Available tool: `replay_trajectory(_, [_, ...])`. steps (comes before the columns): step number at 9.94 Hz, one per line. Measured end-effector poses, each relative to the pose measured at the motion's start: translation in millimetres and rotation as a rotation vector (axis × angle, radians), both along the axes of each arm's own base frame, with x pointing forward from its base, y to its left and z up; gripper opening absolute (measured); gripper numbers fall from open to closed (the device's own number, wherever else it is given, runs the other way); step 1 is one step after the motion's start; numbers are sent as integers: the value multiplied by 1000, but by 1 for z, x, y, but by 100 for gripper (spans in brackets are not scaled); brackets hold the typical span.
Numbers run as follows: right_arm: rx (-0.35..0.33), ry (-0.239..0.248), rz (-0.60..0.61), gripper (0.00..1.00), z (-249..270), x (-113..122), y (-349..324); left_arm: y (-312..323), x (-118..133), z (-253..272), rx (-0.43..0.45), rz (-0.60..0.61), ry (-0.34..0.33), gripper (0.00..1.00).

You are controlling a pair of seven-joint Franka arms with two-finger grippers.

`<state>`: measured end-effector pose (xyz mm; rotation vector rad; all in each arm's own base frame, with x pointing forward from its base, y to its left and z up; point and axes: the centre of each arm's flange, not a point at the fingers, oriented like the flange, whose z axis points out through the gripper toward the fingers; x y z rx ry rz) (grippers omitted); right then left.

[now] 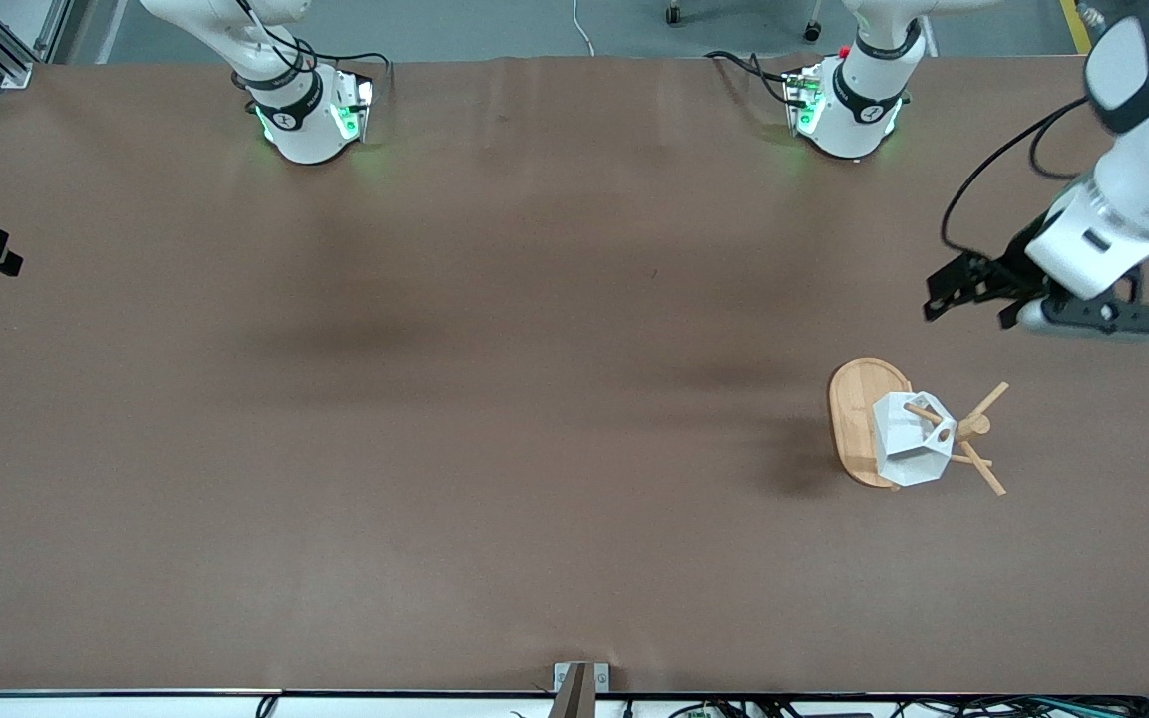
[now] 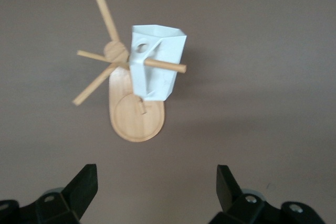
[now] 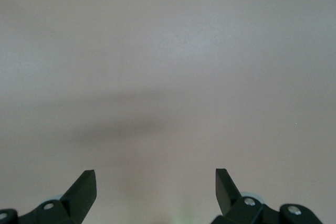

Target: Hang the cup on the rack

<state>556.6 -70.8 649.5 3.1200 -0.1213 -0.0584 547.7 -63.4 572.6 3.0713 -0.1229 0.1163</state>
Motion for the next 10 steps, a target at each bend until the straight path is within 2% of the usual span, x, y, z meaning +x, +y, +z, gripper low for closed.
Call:
replay_trajectory(1, [0, -2, 1, 100, 0, 0, 0, 4, -4, 24, 41, -8, -1, 100])
replay_trajectory(3, [-1, -12, 1, 100, 1, 1, 0, 6, -13, 54, 66, -16, 35, 100])
replay_trajectory(6, [-4, -30, 2, 100, 3, 3, 0, -3, -25, 67, 72, -33, 72, 100])
replay_trajectory(10, [-4, -33, 1, 100, 3, 3, 0, -4, -28, 70, 72, -31, 71, 100])
